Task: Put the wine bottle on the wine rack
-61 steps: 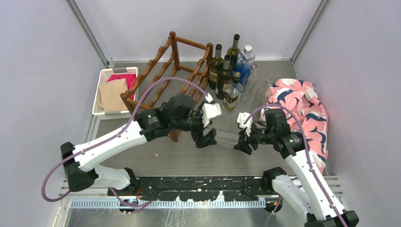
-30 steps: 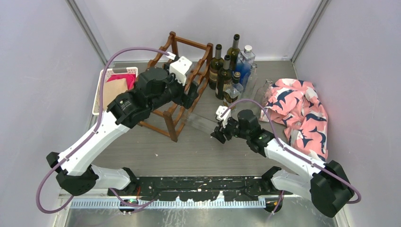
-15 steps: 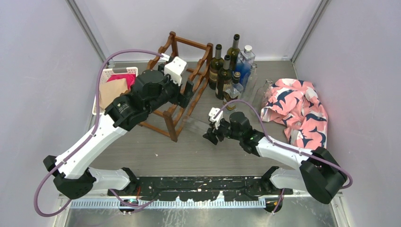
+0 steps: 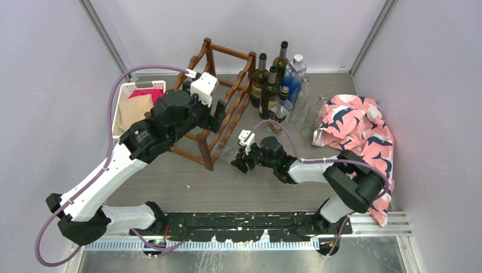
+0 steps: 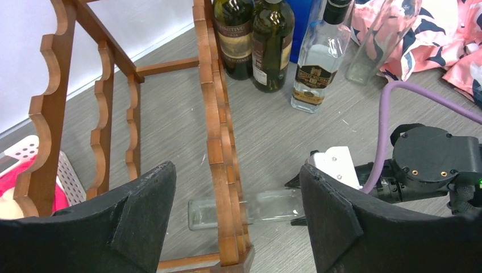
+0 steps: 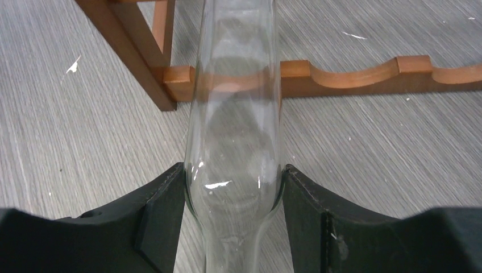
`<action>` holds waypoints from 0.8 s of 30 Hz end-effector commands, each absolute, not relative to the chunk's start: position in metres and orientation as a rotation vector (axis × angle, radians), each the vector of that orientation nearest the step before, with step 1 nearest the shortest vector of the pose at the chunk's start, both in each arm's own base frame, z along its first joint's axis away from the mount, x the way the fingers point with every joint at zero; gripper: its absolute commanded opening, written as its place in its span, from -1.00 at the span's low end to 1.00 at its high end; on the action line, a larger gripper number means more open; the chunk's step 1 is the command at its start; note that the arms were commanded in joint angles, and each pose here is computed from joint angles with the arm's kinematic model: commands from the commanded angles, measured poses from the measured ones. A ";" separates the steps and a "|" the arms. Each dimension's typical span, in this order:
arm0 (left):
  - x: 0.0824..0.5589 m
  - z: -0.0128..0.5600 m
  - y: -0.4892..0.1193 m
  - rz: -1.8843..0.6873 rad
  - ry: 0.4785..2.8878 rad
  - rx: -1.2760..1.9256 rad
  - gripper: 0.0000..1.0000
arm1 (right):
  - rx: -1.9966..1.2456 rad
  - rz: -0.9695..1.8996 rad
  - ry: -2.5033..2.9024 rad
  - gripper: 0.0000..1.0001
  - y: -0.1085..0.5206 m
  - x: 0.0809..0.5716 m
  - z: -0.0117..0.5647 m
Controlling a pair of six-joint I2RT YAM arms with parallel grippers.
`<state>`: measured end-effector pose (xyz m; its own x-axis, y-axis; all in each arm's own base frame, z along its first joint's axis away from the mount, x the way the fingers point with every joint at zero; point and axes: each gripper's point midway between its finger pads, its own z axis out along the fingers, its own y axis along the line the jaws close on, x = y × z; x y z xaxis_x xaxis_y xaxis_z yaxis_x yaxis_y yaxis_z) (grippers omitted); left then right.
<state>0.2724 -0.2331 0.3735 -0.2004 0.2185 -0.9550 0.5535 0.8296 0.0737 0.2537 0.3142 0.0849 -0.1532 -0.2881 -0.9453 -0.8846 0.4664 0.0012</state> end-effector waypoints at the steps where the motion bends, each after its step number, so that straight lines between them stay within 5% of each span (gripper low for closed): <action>1: 0.274 0.390 -0.222 -0.333 1.731 0.518 0.58 | -0.874 0.788 1.415 -0.97 0.350 0.282 0.164; 24: 0.303 0.380 -0.209 -0.274 1.761 0.488 0.56 | -0.966 0.738 1.177 -0.98 0.402 0.315 0.145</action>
